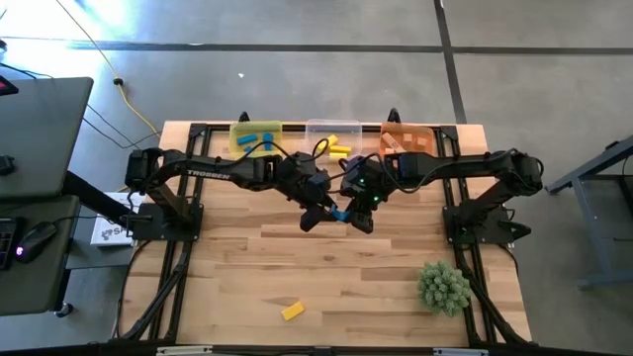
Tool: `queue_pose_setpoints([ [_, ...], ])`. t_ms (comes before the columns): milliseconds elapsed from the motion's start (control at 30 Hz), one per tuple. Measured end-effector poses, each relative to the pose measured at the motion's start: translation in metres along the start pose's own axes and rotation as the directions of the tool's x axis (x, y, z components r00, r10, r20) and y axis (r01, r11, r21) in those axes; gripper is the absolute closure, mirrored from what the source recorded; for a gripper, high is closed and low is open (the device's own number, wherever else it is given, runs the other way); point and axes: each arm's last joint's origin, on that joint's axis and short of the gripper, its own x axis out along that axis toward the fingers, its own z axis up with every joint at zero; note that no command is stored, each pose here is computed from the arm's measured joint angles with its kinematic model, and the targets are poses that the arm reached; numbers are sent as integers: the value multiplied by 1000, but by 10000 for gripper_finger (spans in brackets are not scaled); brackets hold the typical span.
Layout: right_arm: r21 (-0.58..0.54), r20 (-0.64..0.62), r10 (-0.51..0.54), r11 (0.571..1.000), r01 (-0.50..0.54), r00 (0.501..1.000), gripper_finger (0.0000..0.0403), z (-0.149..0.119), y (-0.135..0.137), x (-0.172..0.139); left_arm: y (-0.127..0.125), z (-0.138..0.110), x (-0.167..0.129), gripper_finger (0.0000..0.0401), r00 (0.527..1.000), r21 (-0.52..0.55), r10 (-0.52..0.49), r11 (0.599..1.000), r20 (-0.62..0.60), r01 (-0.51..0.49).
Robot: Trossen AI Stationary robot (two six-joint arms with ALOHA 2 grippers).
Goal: Sort & place blocks by color
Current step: Put the blue block into the yellow bin
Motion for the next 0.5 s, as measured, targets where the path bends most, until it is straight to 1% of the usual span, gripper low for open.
queue_pose_setpoints([
  [133,1,1,-1,1000,1,1000,294,0,-1,0,1,-1,0,196,1000,12,10,1000,-4,-10],
  [233,-2,2,-1,1000,1,1000,294,0,-1,0,1,-1,0,214,1000,13,13,1000,-6,-13],
  [500,-1,5,0,1000,0,1000,294,2,-6,-2,1,-1,0,292,1000,69,18,997,-7,-18],
])
